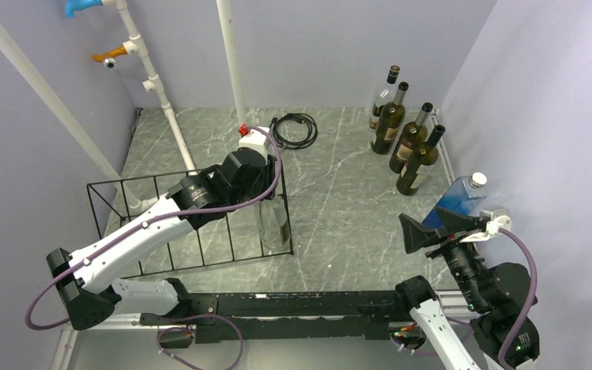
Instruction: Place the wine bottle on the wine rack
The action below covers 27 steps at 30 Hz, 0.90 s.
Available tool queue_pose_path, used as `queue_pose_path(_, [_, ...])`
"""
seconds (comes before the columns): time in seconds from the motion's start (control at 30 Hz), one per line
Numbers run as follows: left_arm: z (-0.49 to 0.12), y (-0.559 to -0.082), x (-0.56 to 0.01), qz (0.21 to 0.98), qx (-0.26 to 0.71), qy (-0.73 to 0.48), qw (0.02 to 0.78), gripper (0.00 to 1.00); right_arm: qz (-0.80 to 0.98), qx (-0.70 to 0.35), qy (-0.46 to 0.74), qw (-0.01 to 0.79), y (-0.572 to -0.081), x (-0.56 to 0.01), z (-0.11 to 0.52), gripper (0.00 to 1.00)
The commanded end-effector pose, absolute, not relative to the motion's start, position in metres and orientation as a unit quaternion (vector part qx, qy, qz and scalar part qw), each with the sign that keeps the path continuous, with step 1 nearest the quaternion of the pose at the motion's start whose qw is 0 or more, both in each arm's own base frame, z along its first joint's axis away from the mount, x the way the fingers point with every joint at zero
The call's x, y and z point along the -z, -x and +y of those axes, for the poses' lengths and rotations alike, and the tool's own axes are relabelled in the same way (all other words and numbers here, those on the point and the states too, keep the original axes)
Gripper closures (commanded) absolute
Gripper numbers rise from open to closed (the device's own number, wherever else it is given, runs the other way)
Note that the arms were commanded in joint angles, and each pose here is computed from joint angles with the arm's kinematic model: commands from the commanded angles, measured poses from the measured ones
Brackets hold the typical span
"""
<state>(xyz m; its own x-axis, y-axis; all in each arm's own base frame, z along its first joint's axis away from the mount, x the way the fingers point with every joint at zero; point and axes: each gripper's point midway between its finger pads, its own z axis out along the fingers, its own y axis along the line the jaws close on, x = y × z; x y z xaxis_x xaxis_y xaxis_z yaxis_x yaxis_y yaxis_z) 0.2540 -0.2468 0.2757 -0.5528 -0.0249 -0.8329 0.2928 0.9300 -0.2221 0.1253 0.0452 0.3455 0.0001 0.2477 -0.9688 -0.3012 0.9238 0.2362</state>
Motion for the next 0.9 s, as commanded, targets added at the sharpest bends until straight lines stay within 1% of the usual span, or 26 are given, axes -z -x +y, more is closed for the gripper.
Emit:
queue_pose_path(0.0, [-0.258, -0.270, -0.307, 0.833, 0.218, -0.034, 0.508, 1.00, 0.670, -0.217, 0.018, 0.709, -0.131, -0.354, 0.053, 0.00])
queue_pose_path(0.33, [-0.257, -0.285, -0.260, 0.866, 0.154, -0.032, 0.476, 1.00, 0.677, -0.227, 0.016, 0.700, -0.138, -0.350, 0.060, 0.00])
queue_pose_path(0.5, [-0.263, -0.292, -0.238, 0.876, 0.129, -0.052, 0.462, 1.00, 0.681, -0.229, 0.016, 0.695, -0.142, -0.347, 0.063, 0.00])
queue_pose_path(0.63, [-0.257, -0.298, -0.222, 0.888, 0.087, -0.052, 0.449, 1.00, 0.683, -0.230, 0.016, 0.694, -0.144, -0.348, 0.064, 0.00])
queue_pose_path(0.67, [-0.255, -0.300, -0.218, 0.890, 0.075, -0.051, 0.447, 0.97, 0.683, -0.230, 0.015, 0.694, -0.144, -0.348, 0.063, 0.00])
queue_pose_path(0.8, [-0.253, -0.304, -0.204, 0.896, 0.053, -0.058, 0.436, 0.68, 0.680, -0.232, 0.014, 0.695, -0.145, -0.349, 0.064, 0.00])
queue_pose_path(0.87, [-0.251, -0.305, -0.199, 0.898, 0.045, -0.057, 0.434, 0.61, 0.676, -0.236, 0.012, 0.698, -0.144, -0.351, 0.064, 0.00])
